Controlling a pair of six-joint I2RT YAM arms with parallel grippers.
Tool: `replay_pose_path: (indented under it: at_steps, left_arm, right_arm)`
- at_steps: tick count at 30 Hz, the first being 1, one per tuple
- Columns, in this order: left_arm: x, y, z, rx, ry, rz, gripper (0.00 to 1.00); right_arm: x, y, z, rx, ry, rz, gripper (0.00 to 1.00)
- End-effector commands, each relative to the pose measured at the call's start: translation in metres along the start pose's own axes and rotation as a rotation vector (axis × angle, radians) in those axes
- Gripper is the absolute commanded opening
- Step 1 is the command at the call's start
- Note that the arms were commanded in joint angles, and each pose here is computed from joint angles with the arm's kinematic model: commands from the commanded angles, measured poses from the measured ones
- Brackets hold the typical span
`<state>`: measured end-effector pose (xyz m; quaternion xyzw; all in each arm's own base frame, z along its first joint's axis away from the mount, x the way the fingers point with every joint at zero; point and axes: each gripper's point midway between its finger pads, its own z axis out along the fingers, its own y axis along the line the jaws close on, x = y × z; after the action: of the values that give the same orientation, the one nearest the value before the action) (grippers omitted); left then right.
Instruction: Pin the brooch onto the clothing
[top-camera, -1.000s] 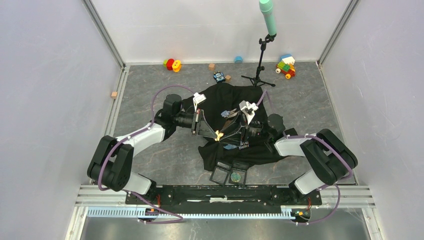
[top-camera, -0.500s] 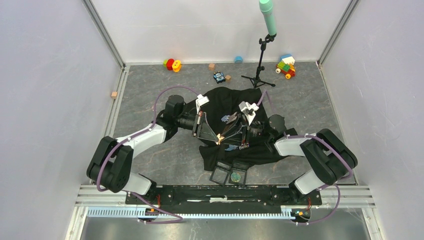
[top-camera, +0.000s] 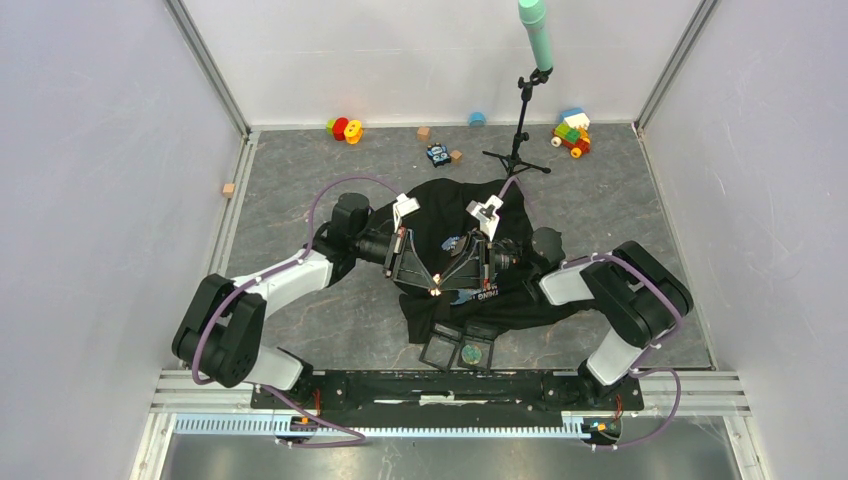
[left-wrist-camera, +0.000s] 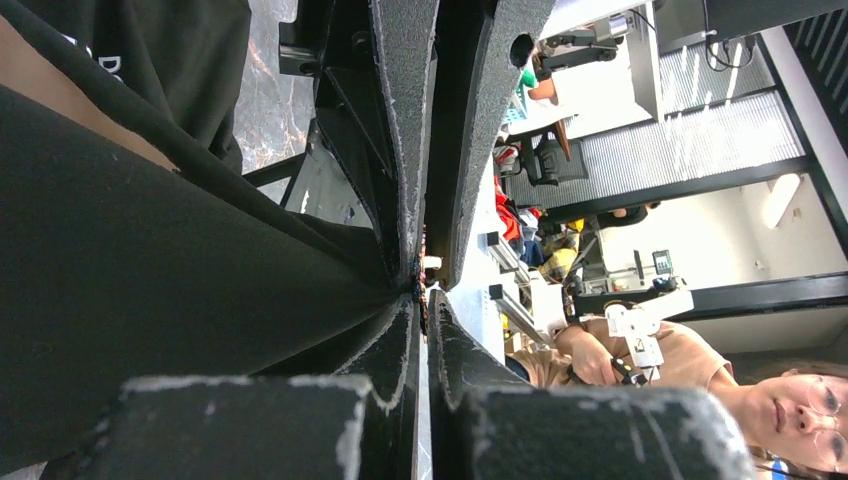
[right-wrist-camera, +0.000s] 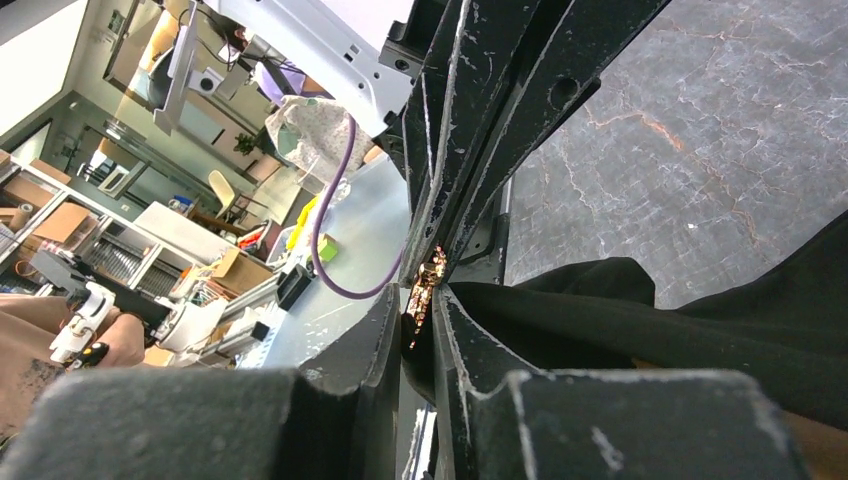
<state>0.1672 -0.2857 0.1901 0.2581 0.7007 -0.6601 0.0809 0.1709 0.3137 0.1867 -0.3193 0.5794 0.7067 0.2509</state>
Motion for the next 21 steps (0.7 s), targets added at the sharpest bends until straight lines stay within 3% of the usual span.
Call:
replay_pose_path:
  at_steps: [1, 21]
  left_arm:
    - [-0.005, -0.02, 0.005, 0.054, 0.02, 0.102, 0.02]
    - [-0.006, -0.006, 0.013, 0.012, 0.044, 0.058, 0.02]
  right_arm:
    - [-0.021, 0.041, 0.006, -0.17, -0.059, -0.388, 0.19]
    - [-0.003, -0.014, 0.02, 0.035, 0.092, -0.428, 0.18]
